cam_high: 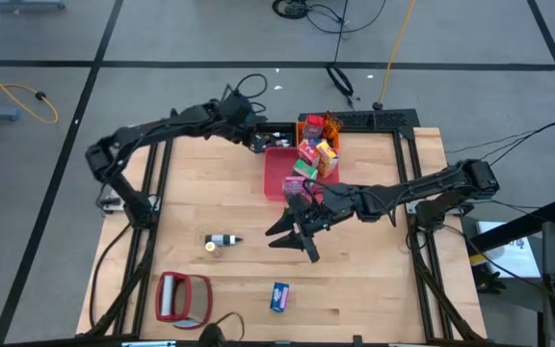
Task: Pick & Place Kitchen Items
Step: Put the small green food coloring bottle into the black bin, then put the large black food coloring bottle into the black bin
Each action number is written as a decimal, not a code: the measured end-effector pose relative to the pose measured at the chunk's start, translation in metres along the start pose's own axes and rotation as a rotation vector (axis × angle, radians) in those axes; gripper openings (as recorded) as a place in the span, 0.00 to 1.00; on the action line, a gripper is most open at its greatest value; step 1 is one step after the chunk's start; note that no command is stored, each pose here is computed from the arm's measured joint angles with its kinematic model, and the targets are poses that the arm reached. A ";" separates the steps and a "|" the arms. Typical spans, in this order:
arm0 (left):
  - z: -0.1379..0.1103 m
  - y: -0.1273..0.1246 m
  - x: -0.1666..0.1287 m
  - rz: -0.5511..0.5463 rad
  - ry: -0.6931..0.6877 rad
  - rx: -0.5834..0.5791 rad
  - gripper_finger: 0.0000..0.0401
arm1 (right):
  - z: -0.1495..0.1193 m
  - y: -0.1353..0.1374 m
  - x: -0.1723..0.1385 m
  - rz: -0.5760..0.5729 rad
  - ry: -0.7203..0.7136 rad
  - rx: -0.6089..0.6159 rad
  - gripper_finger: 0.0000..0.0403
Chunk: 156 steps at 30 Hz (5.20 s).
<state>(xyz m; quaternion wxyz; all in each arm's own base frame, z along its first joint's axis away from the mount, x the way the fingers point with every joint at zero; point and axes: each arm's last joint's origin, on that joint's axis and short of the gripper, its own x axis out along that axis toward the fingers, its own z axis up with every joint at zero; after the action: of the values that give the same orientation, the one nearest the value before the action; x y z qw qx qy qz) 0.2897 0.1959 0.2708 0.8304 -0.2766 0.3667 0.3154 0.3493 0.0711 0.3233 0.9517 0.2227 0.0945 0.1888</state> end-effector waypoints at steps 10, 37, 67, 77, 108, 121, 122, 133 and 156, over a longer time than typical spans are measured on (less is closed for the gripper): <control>0.023 0.016 0.047 0.050 0.110 -0.030 0.09 | 0.000 0.000 0.000 -0.021 -0.012 0.001 0.38; 0.020 0.014 0.076 0.110 0.165 0.031 0.09 | 0.000 0.000 0.000 -0.020 -0.011 0.001 0.38; 0.014 0.006 0.076 0.146 0.201 0.049 0.48 | 0.000 0.000 0.000 -0.020 -0.011 0.001 0.38; -0.009 0.010 0.063 0.168 0.460 0.089 0.48 | 0.000 0.000 0.000 -0.020 -0.011 -0.001 0.38; -0.073 -0.093 -0.083 0.055 0.556 0.389 0.48 | 0.000 0.000 0.000 -0.020 -0.012 -0.026 0.38; -0.130 -0.139 -0.119 0.039 0.648 0.526 0.48 | 0.001 0.001 0.000 -0.017 -0.018 -0.035 0.38; -0.134 -0.142 -0.120 0.037 0.647 0.527 0.48 | 0.001 0.001 0.000 -0.017 -0.019 -0.037 0.38; -0.168 -0.170 -0.138 -0.046 0.619 0.631 0.48 | 0.001 0.000 0.000 -0.018 -0.019 -0.038 0.38; -0.198 -0.180 -0.117 -0.101 0.564 0.760 0.48 | 0.001 0.000 0.000 -0.015 -0.022 -0.039 0.38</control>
<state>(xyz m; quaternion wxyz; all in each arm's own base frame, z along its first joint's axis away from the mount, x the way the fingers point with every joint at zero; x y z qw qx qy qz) 0.2725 -0.0951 0.2895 0.7551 -0.0458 0.6533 0.0308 0.3497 0.0709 0.3244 0.9583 0.2053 0.0820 0.1811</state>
